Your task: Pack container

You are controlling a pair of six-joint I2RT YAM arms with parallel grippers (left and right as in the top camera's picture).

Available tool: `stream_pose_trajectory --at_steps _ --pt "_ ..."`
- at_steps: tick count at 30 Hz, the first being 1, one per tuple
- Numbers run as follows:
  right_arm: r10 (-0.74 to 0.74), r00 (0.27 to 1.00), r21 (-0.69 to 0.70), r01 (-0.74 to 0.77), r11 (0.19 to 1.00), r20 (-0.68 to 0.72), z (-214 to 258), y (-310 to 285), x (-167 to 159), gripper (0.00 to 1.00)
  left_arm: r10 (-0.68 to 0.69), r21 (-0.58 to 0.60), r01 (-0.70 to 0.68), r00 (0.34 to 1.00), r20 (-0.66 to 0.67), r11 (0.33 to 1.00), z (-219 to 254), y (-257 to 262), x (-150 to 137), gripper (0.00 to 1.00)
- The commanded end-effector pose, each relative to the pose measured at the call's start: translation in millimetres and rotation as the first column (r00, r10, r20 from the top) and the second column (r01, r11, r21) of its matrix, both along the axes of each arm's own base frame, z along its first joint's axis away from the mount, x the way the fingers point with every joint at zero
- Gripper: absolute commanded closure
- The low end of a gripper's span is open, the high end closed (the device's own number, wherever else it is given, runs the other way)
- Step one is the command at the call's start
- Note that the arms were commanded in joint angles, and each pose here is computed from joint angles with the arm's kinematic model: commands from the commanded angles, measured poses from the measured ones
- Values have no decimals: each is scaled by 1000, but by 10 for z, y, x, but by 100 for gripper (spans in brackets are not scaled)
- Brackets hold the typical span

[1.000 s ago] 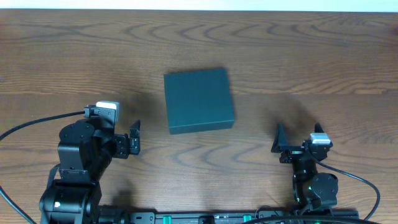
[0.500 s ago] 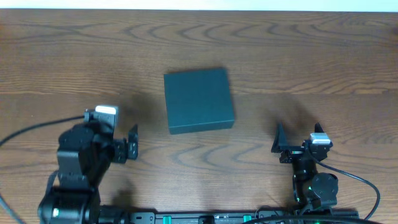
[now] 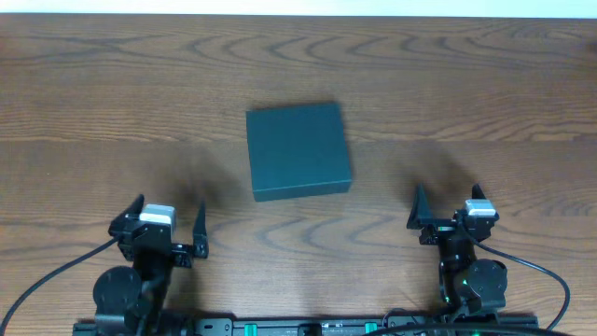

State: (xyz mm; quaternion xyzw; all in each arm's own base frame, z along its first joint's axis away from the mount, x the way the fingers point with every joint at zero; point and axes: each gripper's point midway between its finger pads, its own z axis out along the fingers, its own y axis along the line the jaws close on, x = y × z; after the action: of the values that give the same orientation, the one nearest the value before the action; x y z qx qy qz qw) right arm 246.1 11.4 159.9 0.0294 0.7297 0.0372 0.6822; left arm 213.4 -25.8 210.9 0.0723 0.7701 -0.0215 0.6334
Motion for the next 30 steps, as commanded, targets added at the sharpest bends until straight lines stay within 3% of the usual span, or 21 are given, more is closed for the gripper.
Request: stream_pose_trajectory --at_steps 1,5,9,23,30 --pt "-3 1000 -9 3 1000 3 -6 -12 -2 1 58 10 -60 991 120 998 103 98 85 1" --pt "-3 1000 -9 3 1000 4 -6 -12 -2 1 100 -13 -100 963 249 995 163 156 206 1" --pt "-3 1000 -9 3 1000 3 -6 -12 -2 1 96 -22 -93 952 290 995 -2 138 291 2" --pt "-3 1000 -9 3 1000 4 -5 -12 -2 1 -83 2 83 995 62 997 -700 -205 265 2" --pt "-3 1000 -9 3 1000 4 -5 -12 -2 1 -95 -2 95 994 54 995 -718 -234 256 2"
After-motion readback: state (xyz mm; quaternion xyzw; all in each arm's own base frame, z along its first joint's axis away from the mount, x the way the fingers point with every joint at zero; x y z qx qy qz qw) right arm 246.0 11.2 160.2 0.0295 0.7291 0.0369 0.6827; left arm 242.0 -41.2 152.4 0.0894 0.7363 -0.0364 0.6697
